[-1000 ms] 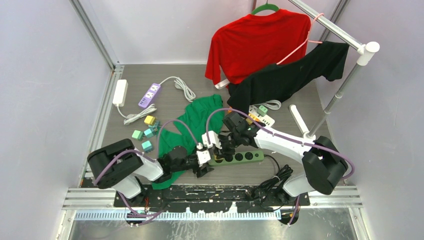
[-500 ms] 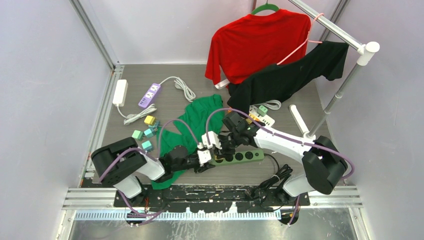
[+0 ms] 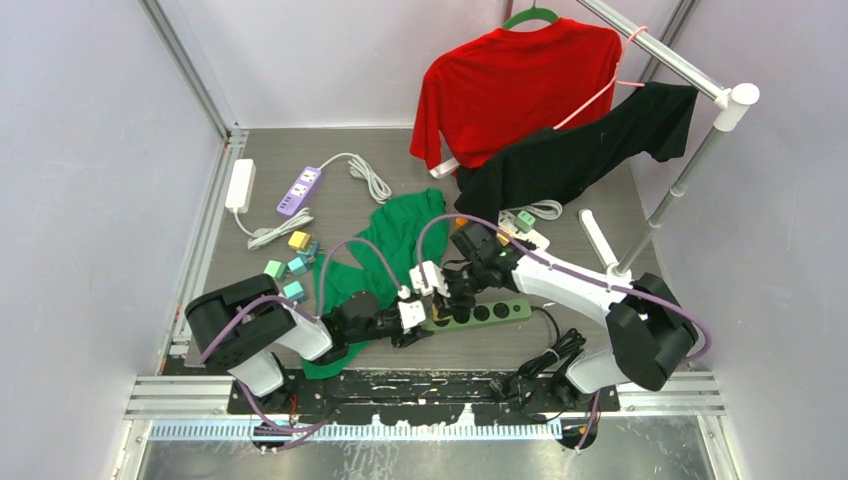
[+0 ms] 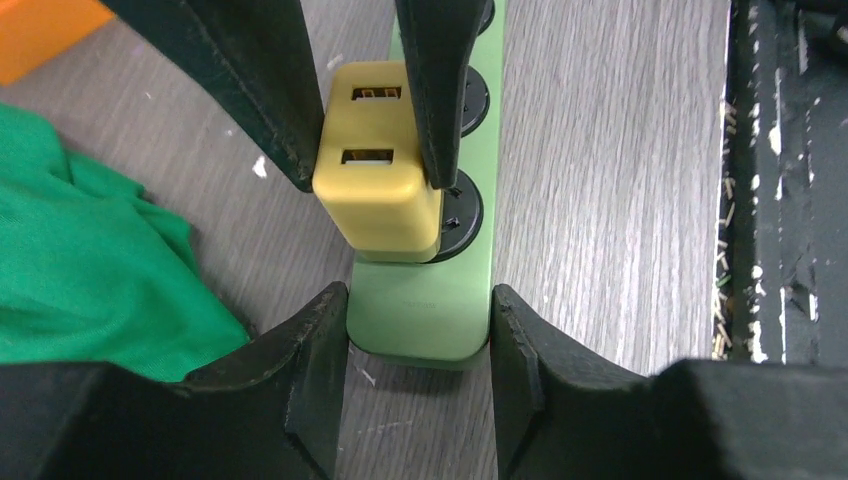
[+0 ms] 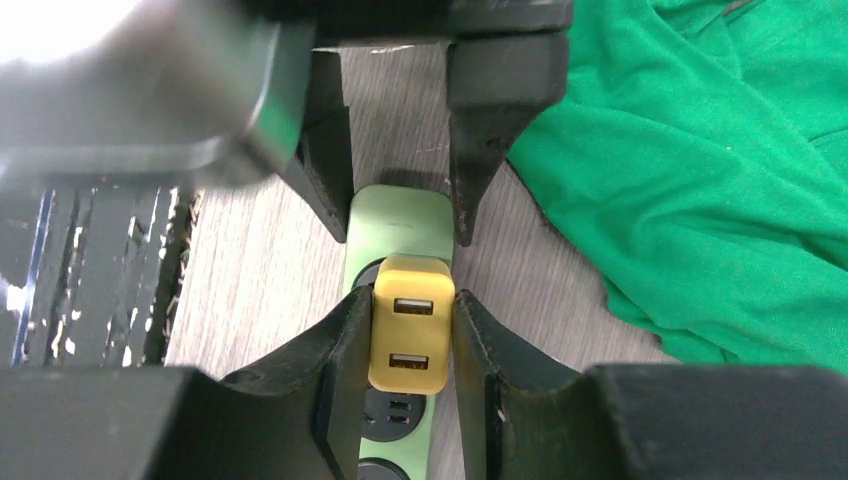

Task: Pull the plug off the socket
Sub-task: Remove the plug from the socket.

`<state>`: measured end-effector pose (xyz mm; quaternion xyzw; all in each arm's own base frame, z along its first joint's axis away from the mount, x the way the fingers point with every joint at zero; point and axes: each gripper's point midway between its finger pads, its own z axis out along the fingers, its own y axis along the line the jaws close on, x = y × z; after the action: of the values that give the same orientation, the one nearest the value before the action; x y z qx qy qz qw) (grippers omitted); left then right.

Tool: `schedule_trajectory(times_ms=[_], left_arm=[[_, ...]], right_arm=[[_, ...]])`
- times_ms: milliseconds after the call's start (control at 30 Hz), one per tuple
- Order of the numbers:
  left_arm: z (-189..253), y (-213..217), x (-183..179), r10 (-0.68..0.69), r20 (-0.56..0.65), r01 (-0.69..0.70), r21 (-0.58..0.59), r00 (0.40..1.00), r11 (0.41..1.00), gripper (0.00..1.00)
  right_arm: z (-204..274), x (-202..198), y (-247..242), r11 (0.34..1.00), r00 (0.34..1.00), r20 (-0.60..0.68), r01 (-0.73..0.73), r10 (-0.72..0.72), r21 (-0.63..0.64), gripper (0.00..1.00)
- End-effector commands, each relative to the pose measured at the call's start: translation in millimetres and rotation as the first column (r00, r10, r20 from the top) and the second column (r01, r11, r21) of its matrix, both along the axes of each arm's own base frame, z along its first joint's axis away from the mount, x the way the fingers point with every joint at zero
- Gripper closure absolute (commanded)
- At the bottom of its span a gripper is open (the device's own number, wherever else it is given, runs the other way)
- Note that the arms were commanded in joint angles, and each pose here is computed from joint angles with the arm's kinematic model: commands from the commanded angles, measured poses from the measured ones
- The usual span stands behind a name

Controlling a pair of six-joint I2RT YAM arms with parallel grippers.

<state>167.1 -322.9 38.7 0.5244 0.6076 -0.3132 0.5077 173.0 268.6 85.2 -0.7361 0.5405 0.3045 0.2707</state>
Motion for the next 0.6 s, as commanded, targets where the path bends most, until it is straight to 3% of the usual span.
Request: schedule_trajectory(times_ms=[0,167,267,433,567], left_arm=[[4,-1,12,0.030,0.039,-0.030,-0.004,0.999,1.000,1.00],[-1,5,14,0.060,0.040,-0.061,0.014,0.997,0.998,1.00],[-2,8,16,0.072,0.044,-0.072,0.003,0.996,0.997,1.00],[-7,5,18,0.063,0.034,-0.063,0.004,0.997,0.998,1.00],[-12,5,17,0.059,0.024,-0.059,0.014,0.998,0.998,1.00]], right_arm=[[4,12,30,0.987,0.985,-0.066,0.160,-0.159,0.011,0.99],[4,45,11,0.967,0.966,0.021,0.256,-0.256,-0.001,0.99],[-2,39,-26,0.990,0.987,0.091,0.137,-0.133,-0.043,0.99],[-9,-29,-39,0.983,0.983,-0.003,-0.184,0.184,-0.001,0.99],[-5,-32,-3,0.989,0.988,-0.043,-0.147,0.148,0.013,0.99]])
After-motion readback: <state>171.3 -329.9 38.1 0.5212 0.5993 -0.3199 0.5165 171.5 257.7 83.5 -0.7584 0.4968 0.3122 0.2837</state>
